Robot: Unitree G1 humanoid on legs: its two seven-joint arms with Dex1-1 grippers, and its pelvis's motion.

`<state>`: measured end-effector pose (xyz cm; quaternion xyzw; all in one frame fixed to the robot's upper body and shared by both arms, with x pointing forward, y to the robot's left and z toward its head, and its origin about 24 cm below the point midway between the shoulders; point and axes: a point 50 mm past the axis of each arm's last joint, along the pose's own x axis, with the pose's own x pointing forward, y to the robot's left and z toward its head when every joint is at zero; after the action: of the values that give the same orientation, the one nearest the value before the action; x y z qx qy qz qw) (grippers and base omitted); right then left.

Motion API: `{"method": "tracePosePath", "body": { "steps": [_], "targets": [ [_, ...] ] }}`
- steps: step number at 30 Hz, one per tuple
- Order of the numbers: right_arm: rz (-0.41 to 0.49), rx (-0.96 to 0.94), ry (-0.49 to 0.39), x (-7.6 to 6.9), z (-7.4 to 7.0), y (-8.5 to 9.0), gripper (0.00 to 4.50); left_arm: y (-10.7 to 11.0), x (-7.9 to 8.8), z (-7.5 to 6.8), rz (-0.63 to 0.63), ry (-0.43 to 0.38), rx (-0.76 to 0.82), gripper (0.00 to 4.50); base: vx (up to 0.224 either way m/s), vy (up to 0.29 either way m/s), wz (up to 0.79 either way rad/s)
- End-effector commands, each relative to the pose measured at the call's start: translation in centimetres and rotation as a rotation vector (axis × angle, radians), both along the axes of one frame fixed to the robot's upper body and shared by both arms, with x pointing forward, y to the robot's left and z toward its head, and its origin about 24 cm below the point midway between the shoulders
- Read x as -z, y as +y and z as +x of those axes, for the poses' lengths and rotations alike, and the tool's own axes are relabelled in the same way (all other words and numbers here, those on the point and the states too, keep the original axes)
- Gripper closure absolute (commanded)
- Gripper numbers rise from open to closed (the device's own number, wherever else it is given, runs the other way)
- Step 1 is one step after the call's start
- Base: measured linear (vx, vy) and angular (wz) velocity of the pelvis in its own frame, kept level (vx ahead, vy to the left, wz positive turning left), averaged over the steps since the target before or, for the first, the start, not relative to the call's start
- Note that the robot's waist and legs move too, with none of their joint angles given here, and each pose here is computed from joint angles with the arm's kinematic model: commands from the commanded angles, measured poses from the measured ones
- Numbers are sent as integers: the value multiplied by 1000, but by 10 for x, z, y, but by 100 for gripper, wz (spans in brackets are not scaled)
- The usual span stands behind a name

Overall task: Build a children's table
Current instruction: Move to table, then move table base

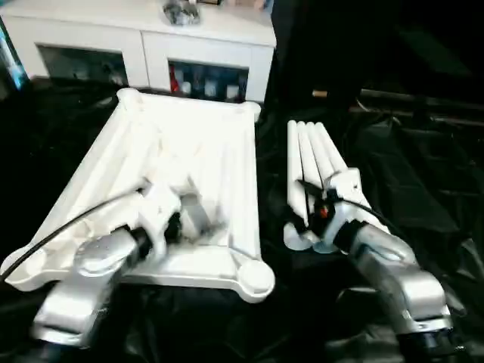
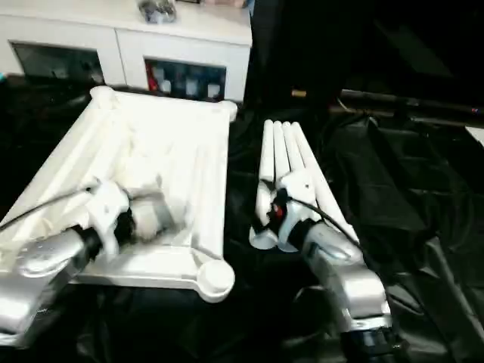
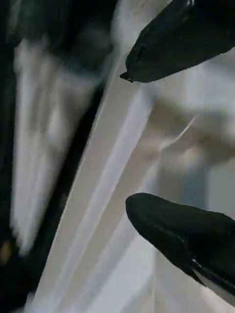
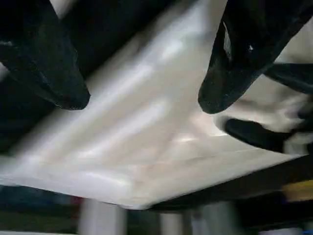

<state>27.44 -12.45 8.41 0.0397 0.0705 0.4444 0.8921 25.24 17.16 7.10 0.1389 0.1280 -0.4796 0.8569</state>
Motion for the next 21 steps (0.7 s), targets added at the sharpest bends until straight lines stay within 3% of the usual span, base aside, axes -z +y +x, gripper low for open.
{"method": "tracePosePath", "body": {
  "steps": [1, 4, 7, 14, 18, 21],
  "targets": [
    [-43, -87, 1, -3, -1, -2, 44, -3, 6, 3, 55, 39, 80, 57, -50, -17, 3],
    [-139, -167, 27, 2, -2, -7, 43, -3, 10, 16, 147, 66, 103, 76, -17, -6, 1],
    [-173, -198, 31, 4, -2, -9, 43, -3, 11, 24, 180, 83, 107, 88, 0, 0, 0],
    [-198, -257, 46, 5, -6, -11, 43, -3, 8, 34, 158, 124, 166, 140, 0, 0, 0],
    [-186, -294, 63, 2, -7, -12, 43, 3, 11, 41, 230, 185, 191, 160, 0, 0, 0],
    [-190, -295, 59, 1, -6, -12, 43, 5, 11, 44, 248, 199, 193, 199, 0, 0, 0]
  ]
}}
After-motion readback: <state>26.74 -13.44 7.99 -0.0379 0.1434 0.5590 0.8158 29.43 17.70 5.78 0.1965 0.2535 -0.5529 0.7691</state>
